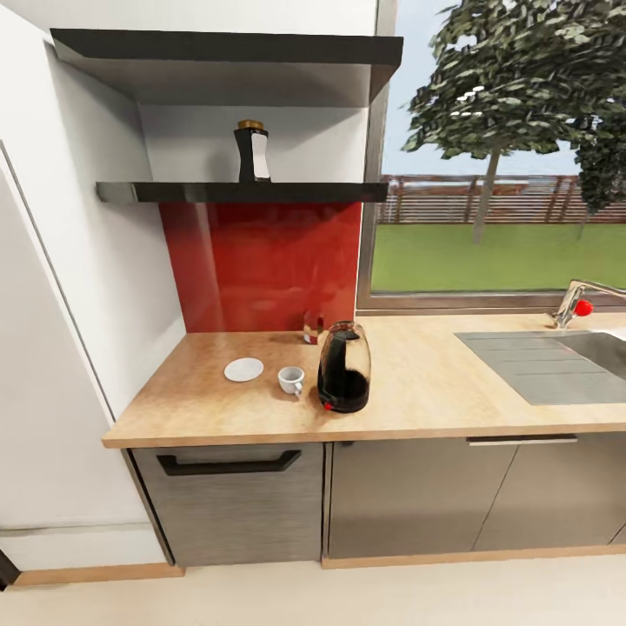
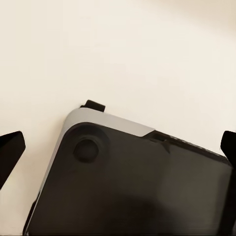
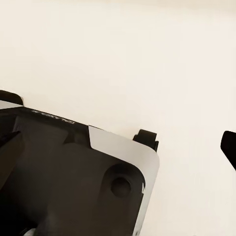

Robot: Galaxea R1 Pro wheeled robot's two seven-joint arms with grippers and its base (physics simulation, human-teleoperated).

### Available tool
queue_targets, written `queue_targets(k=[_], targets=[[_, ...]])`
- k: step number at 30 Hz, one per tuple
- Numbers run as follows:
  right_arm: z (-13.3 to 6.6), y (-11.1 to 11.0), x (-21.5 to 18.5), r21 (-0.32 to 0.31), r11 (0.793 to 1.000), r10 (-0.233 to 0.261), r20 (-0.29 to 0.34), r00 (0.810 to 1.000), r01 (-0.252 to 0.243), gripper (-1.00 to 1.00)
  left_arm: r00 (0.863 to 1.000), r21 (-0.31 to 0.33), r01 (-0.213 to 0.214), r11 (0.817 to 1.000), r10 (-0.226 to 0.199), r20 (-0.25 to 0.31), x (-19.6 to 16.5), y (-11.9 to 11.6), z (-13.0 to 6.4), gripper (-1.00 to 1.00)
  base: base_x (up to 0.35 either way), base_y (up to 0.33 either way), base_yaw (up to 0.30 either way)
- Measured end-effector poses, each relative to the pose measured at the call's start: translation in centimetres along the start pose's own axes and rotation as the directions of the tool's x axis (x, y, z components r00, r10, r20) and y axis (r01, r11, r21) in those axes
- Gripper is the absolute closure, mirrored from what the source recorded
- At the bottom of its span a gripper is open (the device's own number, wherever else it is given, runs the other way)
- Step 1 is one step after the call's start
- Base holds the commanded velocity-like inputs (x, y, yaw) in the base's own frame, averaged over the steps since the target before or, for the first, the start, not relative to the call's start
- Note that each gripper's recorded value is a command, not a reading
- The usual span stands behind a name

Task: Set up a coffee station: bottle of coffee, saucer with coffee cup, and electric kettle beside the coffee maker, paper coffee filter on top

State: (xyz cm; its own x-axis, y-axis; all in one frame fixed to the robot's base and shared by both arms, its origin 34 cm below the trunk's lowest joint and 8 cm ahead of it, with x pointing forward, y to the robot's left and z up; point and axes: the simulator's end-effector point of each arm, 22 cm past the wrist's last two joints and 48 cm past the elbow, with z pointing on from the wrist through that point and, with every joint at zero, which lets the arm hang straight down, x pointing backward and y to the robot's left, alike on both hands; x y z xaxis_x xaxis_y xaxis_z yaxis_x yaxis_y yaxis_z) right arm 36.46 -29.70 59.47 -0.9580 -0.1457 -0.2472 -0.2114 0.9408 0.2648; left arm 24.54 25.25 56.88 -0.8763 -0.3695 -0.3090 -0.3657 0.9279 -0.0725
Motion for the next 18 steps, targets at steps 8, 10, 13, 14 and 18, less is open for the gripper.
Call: queue_targets(k=[8,10,13,14,18], targets=[[0.0,0.0,0.0,0.000,1.000,0.000,0.000,1.000,0.000,-1.00,0.999,-0.014,-0.002,1.000,0.002,-0.034,2.5,1.0,-0.6,-1.00,0.000,0.000,0.000],[0.0,0.0,0.0,0.000,1.000,0.000,0.000,1.000,0.000,-1.00,0.999,-0.014,-0.002,1.000,0.002,-0.034,2.5,1.0,-0.6,-1.00,0.000,0.000,0.000],[0.0,0.0,0.0,0.000,1.000,0.000,0.000,1.000,0.000,-1.00,0.999,-0.014,-0.002,1.000,0.002,-0.034,2.5,1.0,-0.6,-1.00,0.000,0.000,0.000],[0.0,0.0,0.0,0.000,1.000,0.000,0.000,1.000,0.000,-1.00,0.999,-0.014,-0.002,1.000,0.002,-0.034,2.5,1.0,-0.6,-1.00,0.000,0.000,0.000],[-0.1,-0.2,0.6,0.004,1.000,0.001,-0.002,1.000,-0.001,-1.00,0.999,-0.018,-0.007,1.000,0.007,-0.036,2.4,1.8,-0.7,-1.00,0.000,0.000,0.000]])
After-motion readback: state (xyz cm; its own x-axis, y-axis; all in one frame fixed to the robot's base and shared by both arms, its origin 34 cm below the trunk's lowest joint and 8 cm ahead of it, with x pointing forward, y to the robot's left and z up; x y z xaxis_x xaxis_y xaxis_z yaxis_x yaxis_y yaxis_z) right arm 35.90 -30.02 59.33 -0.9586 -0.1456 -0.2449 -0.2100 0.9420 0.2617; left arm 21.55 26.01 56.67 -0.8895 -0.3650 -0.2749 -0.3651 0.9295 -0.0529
